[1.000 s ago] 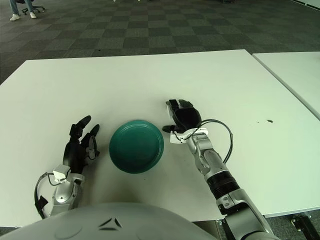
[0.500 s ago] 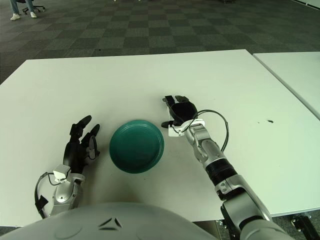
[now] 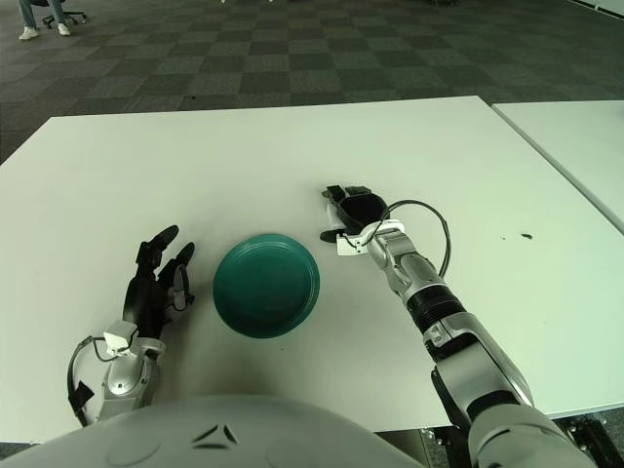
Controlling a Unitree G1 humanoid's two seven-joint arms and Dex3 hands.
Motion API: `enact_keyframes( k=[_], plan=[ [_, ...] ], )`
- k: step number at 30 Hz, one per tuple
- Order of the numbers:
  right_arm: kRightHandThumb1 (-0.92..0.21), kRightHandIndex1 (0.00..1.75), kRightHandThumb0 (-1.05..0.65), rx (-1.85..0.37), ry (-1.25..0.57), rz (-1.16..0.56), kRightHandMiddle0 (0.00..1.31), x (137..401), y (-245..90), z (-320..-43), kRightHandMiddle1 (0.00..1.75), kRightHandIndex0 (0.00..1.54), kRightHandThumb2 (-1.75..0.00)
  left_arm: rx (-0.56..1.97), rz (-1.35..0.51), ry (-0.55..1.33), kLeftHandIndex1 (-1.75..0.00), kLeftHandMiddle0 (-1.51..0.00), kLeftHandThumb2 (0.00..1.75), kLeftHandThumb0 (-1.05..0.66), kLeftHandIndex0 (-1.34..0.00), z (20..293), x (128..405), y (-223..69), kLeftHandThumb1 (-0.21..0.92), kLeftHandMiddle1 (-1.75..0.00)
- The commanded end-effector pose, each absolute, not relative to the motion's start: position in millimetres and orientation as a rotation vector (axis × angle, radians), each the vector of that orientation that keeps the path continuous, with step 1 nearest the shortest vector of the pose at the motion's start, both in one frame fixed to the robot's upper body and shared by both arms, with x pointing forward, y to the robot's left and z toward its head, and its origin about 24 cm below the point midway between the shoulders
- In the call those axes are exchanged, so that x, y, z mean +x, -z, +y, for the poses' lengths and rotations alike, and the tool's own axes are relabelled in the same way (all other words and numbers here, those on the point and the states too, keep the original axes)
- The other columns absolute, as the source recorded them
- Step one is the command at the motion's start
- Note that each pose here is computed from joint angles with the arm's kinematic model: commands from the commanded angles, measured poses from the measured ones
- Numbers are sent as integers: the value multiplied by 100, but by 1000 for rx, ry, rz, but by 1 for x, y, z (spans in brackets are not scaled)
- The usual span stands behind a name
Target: Put the charger into the plate.
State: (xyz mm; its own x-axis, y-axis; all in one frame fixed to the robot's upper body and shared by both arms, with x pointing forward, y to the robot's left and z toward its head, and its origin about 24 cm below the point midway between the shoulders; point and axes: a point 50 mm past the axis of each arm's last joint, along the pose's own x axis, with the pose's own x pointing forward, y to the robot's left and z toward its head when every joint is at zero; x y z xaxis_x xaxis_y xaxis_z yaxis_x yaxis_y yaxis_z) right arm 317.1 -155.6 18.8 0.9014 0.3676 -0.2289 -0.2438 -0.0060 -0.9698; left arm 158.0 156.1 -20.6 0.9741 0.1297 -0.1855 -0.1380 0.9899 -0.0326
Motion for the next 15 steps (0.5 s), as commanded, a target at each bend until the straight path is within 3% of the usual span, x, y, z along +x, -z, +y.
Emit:
enact_keyframes(
  k=[1, 15],
  plan=[
    [-92, 2, -69, -1532, -517, -58, 0, 324, -17, -163, 50, 34, -52, -39, 225, -127, -83, -59, 94, -83, -9, 155, 153, 27, 92, -1],
    [-92, 3, -68, -1479, -615, 36, 0, 326, -2, -176, 53, 39, -53, -28, 227, -131, -81, -55, 95, -85, -9, 154, 151, 26, 92, 0]
  ],
)
